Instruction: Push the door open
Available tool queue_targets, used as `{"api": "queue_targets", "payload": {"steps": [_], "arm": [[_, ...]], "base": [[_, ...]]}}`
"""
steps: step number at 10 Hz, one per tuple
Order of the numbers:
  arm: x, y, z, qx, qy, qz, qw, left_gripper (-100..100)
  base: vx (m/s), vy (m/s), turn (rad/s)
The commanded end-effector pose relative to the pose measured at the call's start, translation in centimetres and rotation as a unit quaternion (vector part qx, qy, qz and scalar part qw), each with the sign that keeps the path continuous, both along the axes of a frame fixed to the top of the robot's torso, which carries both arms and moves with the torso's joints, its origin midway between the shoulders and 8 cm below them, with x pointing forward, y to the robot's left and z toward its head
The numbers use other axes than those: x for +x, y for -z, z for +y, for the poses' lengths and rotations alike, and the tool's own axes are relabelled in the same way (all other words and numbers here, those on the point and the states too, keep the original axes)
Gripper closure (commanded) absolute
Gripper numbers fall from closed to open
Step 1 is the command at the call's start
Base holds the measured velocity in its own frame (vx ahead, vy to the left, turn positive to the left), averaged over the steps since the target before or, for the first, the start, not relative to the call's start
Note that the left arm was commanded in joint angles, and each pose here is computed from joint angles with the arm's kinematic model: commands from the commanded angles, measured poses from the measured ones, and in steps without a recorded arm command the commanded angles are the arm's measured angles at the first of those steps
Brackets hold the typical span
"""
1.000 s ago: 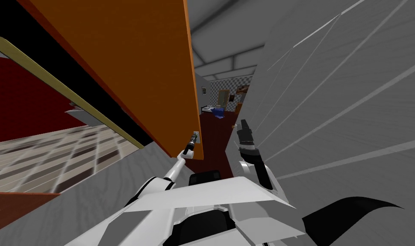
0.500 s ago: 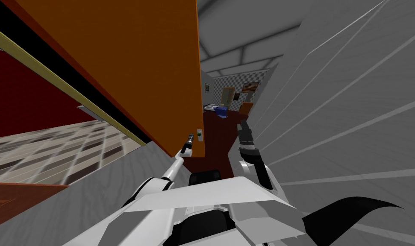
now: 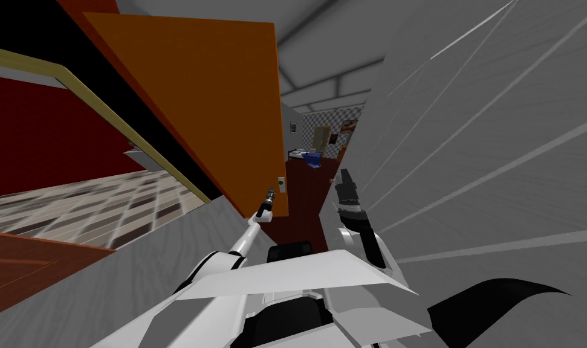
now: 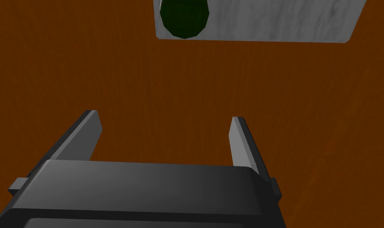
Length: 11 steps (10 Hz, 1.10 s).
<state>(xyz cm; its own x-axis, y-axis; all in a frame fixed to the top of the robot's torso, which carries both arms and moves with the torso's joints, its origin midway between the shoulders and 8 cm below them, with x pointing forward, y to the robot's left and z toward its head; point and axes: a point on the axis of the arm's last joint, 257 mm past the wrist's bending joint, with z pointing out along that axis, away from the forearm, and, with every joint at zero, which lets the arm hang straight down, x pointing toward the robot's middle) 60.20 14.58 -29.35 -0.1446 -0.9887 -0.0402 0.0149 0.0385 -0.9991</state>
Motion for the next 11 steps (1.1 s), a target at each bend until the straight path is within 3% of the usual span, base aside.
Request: {"api": "queue_targets", "payload": {"steps": [1,2,4,11], "arm": [[-0.1,0.1,-0.7,-0.008,0.001,0.004,1.0,-100],[-0.2,0.2,-1.2,-0.013,0.003,0.006,0.9999,-100],[-0.1,0.3,-0.1,-0.005,-0.002,0.003,1.0,-100],[-0.1,0.3,0.8,-0.004,-0.01,-0.001,0.9999,-100]], "base": [[-0.231,-0.097,0.037],[-0.228,-0.095,0.043],[-0.009,-0.034,-0.014],[0.215,-0.045,-0.023]]}}
